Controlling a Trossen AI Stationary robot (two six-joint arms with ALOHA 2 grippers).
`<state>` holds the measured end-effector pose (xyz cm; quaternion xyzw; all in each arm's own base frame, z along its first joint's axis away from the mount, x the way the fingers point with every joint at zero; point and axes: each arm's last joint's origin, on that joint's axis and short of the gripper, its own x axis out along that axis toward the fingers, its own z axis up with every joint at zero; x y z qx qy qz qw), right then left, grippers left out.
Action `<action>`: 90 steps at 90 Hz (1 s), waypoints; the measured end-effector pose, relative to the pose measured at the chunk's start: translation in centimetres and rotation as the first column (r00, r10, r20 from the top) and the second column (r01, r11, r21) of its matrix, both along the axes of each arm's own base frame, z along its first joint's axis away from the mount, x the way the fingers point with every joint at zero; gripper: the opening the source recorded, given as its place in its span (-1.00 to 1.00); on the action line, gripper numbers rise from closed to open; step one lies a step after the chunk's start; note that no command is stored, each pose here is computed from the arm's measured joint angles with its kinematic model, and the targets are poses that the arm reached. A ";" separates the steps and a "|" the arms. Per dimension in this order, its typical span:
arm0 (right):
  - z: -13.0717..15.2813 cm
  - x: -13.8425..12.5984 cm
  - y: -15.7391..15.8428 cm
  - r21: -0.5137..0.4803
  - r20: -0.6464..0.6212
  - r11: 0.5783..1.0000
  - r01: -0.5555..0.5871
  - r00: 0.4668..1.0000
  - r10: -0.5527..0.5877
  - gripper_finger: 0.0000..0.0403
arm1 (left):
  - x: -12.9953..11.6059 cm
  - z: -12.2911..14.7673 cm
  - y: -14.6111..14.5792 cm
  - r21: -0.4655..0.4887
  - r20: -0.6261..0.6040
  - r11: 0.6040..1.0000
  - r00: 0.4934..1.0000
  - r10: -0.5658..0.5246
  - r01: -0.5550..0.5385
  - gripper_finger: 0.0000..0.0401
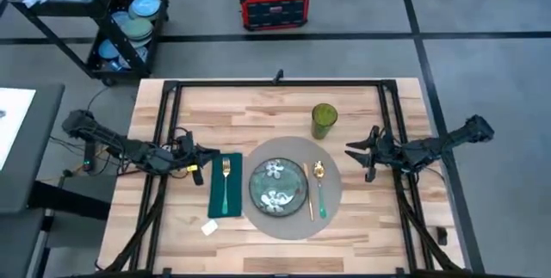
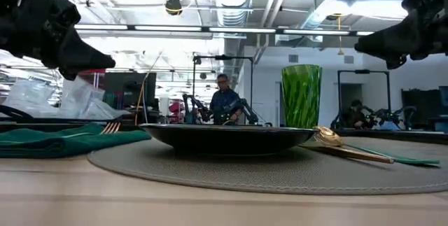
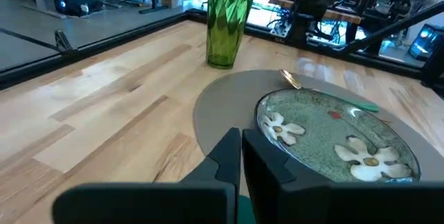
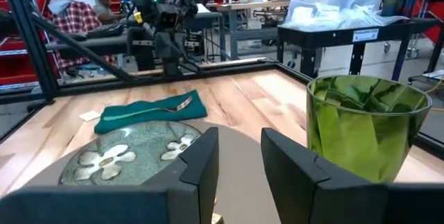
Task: Set table place
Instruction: Return to Home Position
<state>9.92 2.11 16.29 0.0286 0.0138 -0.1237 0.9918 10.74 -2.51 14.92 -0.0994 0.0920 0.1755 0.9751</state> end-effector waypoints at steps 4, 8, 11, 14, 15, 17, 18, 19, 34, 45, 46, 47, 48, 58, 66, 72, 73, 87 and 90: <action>0.0 0.0 0.0 0.000 0.000 1.000 0.000 1.000 0.000 -0.52 | 0.0 0.0 0.0 0.000 0.000 1.000 1.000 0.000 0.000 -1.00; 0.0 0.0 0.0 0.000 0.000 1.000 0.000 1.000 0.000 -0.52 | 0.0 0.0 0.0 0.000 0.000 1.000 1.000 -0.001 0.001 -1.00; 0.0 0.0 0.0 0.000 0.000 1.000 0.000 1.000 0.000 -0.52 | 0.0 0.0 0.0 0.000 0.000 1.000 1.000 0.000 0.000 -1.00; 0.0 0.0 0.0 0.000 0.000 1.000 0.000 1.000 0.000 -0.52 | 0.0 0.0 0.0 0.000 -0.001 1.000 1.000 0.000 0.000 -1.00; 0.0 0.0 0.0 0.000 0.000 1.000 0.000 1.000 0.000 -0.52 | 0.0 0.0 0.0 0.000 -0.001 1.000 1.000 -0.001 0.001 -1.00; 0.0 0.0 0.0 0.000 0.000 1.000 0.000 1.000 0.000 -0.52 | 0.0 0.0 0.0 0.000 -0.001 1.000 1.000 0.000 0.000 -1.00; 0.0 0.0 0.0 0.000 0.000 1.000 0.000 1.000 0.000 -0.52 | 0.0 0.0 0.0 -0.001 -0.001 1.000 1.000 0.000 0.000 -1.00; 0.0 0.0 0.0 0.000 0.000 1.000 0.000 1.000 0.000 -0.52 | 0.0 0.0 0.0 -0.001 -0.001 1.000 1.000 -0.001 0.001 -1.00; 0.0 0.0 0.0 0.000 0.000 1.000 -0.001 1.000 0.001 -0.52 | 0.0 0.0 0.0 -0.002 -0.001 1.000 1.000 0.000 0.000 -1.00; 0.0 0.0 0.0 0.001 0.000 1.000 -0.003 1.000 0.003 -0.52 | 0.0 -0.1 0.0 -0.002 -0.001 1.000 1.000 0.000 0.000 -1.00; 0.0 0.0 0.0 0.000 0.000 1.000 -0.004 1.000 0.004 -0.52 | 0.0 -0.1 0.0 -0.002 -0.001 1.000 1.000 0.000 0.000 -1.00; 0.0 0.0 0.0 0.000 0.000 1.000 -0.005 1.000 0.005 -0.52 | 0.0 -0.1 0.0 -0.002 -0.001 1.000 1.000 0.000 0.000 -1.00; 0.0 0.0 0.0 0.000 0.000 1.000 -0.006 1.000 0.006 -0.52 | 0.0 -0.1 0.0 -0.002 -0.001 1.000 1.000 0.000 0.000 -1.00; 0.0 0.0 0.0 0.001 0.000 1.000 -0.006 1.000 0.006 -0.52 | 0.0 -0.1 0.0 -0.001 -0.002 1.000 1.000 0.000 0.000 -1.00; 0.0 0.0 0.0 0.001 -0.001 1.000 -0.006 1.000 0.006 -0.52 | 0.0 -0.1 0.0 -0.001 -0.002 1.000 1.000 -0.001 0.001 -1.00; 0.0 0.0 0.0 0.001 -0.001 1.000 -0.006 1.000 0.006 -0.52 | 0.0 -0.1 0.0 -0.001 -0.003 1.000 1.000 -0.001 0.001 -1.00; 0.0 0.0 0.0 0.001 -0.001 1.000 -0.006 1.000 0.006 -0.52 | 0.0 -0.1 0.0 -0.001 -0.003 1.000 1.000 -0.001 0.001 -1.00; 0.0 0.0 0.0 0.001 -0.001 1.000 -0.006 1.000 0.006 -0.52 | 0.0 -0.1 0.0 -0.001 -0.003 1.000 1.000 -0.001 0.001 -1.00; 0.0 0.0 0.0 0.001 -0.001 1.000 -0.006 1.000 0.006 -0.52 | 0.0 -0.1 0.0 -0.001 -0.003 1.000 1.000 -0.001 0.001 -1.00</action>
